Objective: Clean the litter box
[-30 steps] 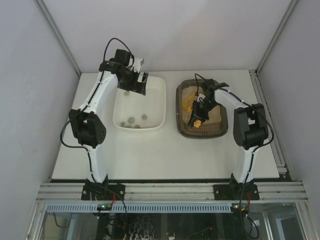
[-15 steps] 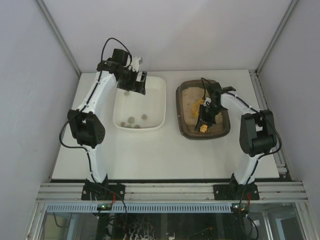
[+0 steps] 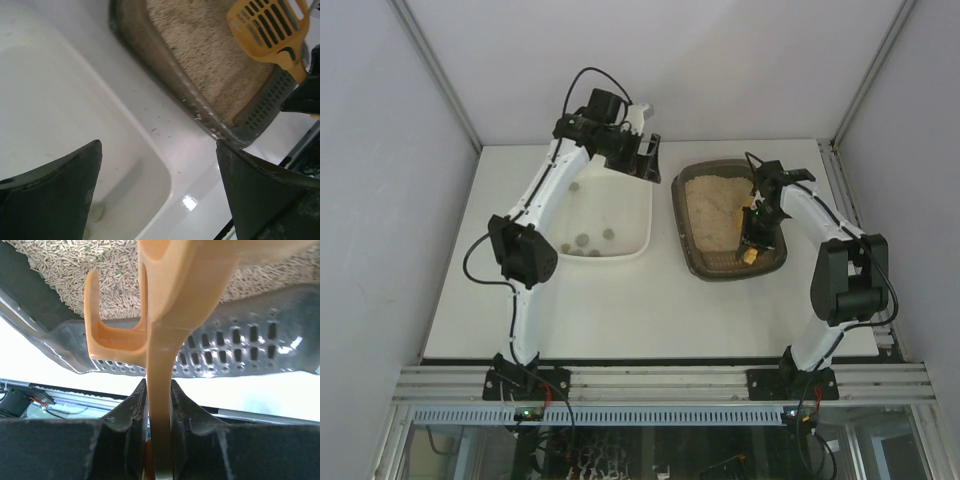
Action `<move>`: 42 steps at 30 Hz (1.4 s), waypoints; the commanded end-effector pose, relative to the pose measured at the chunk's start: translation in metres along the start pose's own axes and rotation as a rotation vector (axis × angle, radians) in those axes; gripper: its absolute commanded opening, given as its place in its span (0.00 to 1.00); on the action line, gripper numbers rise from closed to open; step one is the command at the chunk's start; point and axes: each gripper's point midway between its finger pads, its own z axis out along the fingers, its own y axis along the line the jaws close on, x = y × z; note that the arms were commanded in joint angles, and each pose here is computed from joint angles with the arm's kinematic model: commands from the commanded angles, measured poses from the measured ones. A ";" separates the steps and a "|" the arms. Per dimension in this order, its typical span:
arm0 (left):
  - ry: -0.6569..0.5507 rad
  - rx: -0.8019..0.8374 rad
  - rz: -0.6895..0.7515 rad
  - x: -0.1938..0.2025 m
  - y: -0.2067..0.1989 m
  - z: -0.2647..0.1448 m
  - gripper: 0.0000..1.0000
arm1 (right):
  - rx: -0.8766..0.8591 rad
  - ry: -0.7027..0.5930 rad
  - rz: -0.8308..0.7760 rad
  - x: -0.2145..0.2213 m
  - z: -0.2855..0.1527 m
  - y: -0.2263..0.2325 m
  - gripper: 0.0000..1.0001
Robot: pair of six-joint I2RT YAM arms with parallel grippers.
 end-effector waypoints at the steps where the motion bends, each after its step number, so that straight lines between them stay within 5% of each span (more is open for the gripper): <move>1: -0.095 0.182 0.004 -0.035 -0.048 0.002 1.00 | 0.015 -0.119 0.010 -0.009 -0.032 -0.008 0.00; 10: -0.131 -0.078 0.195 -0.043 -0.037 0.017 1.00 | -0.189 -0.371 0.020 -0.034 -0.067 0.029 0.00; 14: -0.164 -0.156 -0.074 -0.043 -0.032 0.028 1.00 | -0.236 -0.470 0.040 -0.040 -0.086 0.038 0.00; 20: -0.126 0.100 -0.530 -0.016 -0.080 0.059 1.00 | -0.281 -0.704 0.087 -0.039 -0.134 0.039 0.00; 24: -0.097 0.148 -0.693 -0.002 -0.096 0.085 1.00 | -0.292 -0.804 0.096 -0.033 -0.157 0.035 0.00; 32: -0.078 0.072 -0.649 0.007 -0.121 0.113 1.00 | -0.331 -0.840 0.116 -0.014 -0.170 0.033 0.00; 42: -0.035 -0.101 -0.593 0.046 -0.096 0.132 1.00 | -0.328 -0.856 0.119 -0.007 -0.168 0.023 0.00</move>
